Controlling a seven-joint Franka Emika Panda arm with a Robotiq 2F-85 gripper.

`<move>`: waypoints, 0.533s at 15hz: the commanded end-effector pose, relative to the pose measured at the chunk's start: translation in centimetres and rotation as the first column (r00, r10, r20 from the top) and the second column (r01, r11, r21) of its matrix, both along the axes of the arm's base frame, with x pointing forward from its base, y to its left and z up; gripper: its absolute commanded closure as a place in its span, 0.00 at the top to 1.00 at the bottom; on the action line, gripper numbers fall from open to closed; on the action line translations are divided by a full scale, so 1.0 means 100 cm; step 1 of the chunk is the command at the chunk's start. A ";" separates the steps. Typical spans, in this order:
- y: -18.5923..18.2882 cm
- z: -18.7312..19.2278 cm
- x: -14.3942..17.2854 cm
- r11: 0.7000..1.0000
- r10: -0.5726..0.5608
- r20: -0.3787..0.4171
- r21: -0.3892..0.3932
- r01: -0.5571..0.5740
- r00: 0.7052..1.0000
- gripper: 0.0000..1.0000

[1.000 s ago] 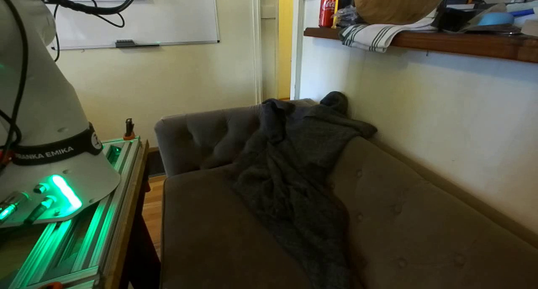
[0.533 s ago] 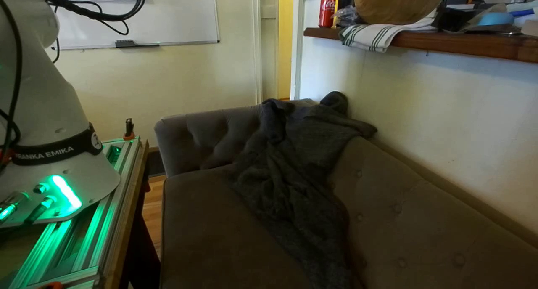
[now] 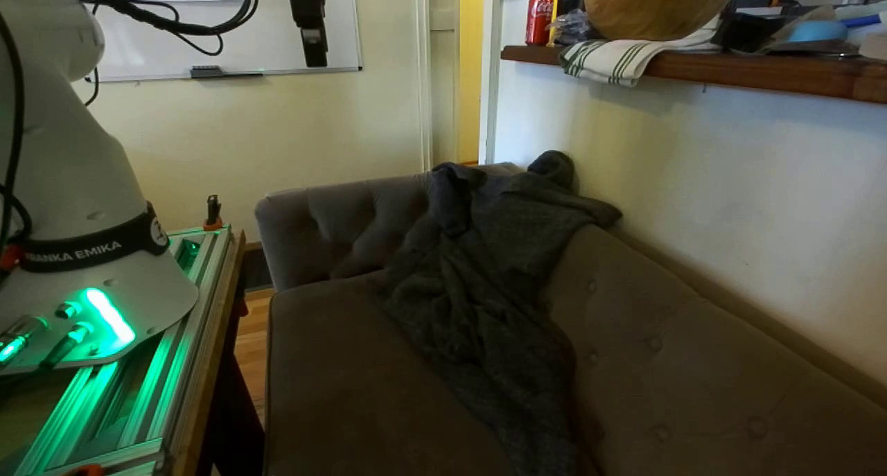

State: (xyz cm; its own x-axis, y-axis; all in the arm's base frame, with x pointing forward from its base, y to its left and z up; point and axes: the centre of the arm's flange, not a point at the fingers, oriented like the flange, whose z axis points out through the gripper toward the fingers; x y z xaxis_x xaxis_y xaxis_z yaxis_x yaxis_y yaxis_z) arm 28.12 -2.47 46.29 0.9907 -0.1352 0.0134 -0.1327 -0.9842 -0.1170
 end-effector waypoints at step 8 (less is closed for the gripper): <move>-0.011 -0.058 0.101 0.885 -0.441 -0.065 0.136 0.446 0.895 1.00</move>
